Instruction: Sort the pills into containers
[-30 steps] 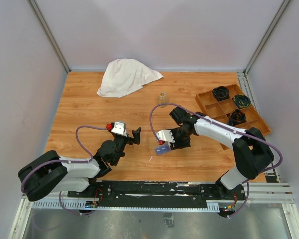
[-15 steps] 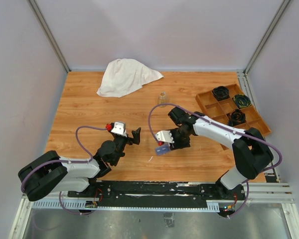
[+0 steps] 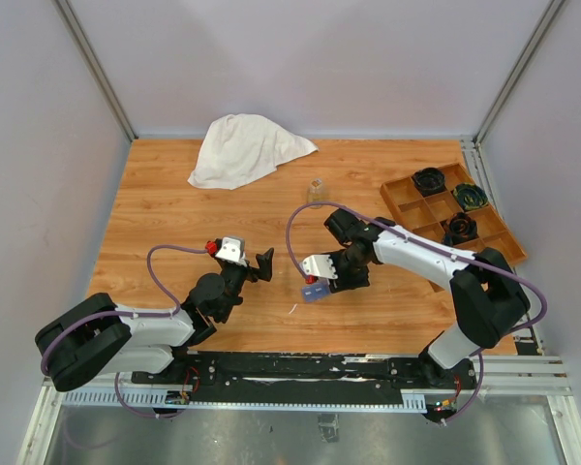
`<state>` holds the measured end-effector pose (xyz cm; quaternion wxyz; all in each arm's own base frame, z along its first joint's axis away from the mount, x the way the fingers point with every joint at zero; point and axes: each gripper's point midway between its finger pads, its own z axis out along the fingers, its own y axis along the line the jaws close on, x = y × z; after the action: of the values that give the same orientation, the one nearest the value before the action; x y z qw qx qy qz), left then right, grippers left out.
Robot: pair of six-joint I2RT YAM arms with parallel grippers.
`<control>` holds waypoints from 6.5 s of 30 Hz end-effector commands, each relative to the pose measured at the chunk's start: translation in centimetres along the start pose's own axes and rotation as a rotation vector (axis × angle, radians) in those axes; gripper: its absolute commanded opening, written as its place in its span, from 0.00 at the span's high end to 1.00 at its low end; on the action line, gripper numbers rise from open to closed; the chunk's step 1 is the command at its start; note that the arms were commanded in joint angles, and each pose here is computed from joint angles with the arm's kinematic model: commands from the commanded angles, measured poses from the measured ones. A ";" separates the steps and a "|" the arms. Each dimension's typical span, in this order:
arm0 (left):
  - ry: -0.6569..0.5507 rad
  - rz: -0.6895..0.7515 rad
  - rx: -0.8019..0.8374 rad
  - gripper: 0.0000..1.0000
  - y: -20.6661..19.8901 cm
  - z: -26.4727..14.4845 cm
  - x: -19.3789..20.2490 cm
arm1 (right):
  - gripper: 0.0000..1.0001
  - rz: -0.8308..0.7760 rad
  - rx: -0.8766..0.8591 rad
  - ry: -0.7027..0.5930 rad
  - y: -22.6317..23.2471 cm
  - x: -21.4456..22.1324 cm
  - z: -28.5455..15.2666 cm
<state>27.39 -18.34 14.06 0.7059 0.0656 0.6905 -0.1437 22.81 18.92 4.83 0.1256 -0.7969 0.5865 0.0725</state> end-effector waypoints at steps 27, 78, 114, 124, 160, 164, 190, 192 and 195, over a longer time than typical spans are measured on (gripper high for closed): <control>-0.035 -0.026 -0.008 0.01 -0.1 0.5 -1.2 | 0.99 -0.019 -0.018 0.003 0.2 -1.1 -0.8; -0.038 -0.028 -0.007 0.01 -0.1 0.4 -1.2 | 0.99 0.040 0.050 0.025 -0.9 0.4 -0.7; -0.040 -0.029 -0.004 0.01 -0.1 0.3 -1.2 | 0.99 0.058 0.034 0.006 -0.6 0.0 -1.0; -0.041 -0.030 -0.003 0.01 -0.1 0.3 -1.2 | 0.99 0.060 0.032 0.022 -0.3 0.4 -0.6; -0.040 -0.028 0.000 0.01 -0.2 0.3 -1.3 | 0.99 0.045 0.052 -0.005 -0.4 -0.3 -0.7; -0.041 -0.028 0.000 0.01 -0.1 0.3 -1.3 | 0.99 0.058 0.015 -0.017 0.0 -0.4 -0.7; -0.026 -0.023 0.006 0.01 -0.4 0.6 -1.2 | 0.99 0.127 0.003 -0.217 0.7 -1.6 -2.0; -0.007 -0.035 0.032 0.01 -1.0 0.7 -1.2 | 0.99 0.136 -0.001 -0.292 0.9 -2.5 -2.7; 0.069 -0.084 0.081 0.01 -2.5 0.8 -1.0 | 0.99 0.153 0.010 -0.437 0.9 -4.1 -4.3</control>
<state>27.42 -19.14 14.00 0.6941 0.0752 0.6991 -0.1544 21.74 19.67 7.21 0.1891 -0.7452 0.6180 0.1642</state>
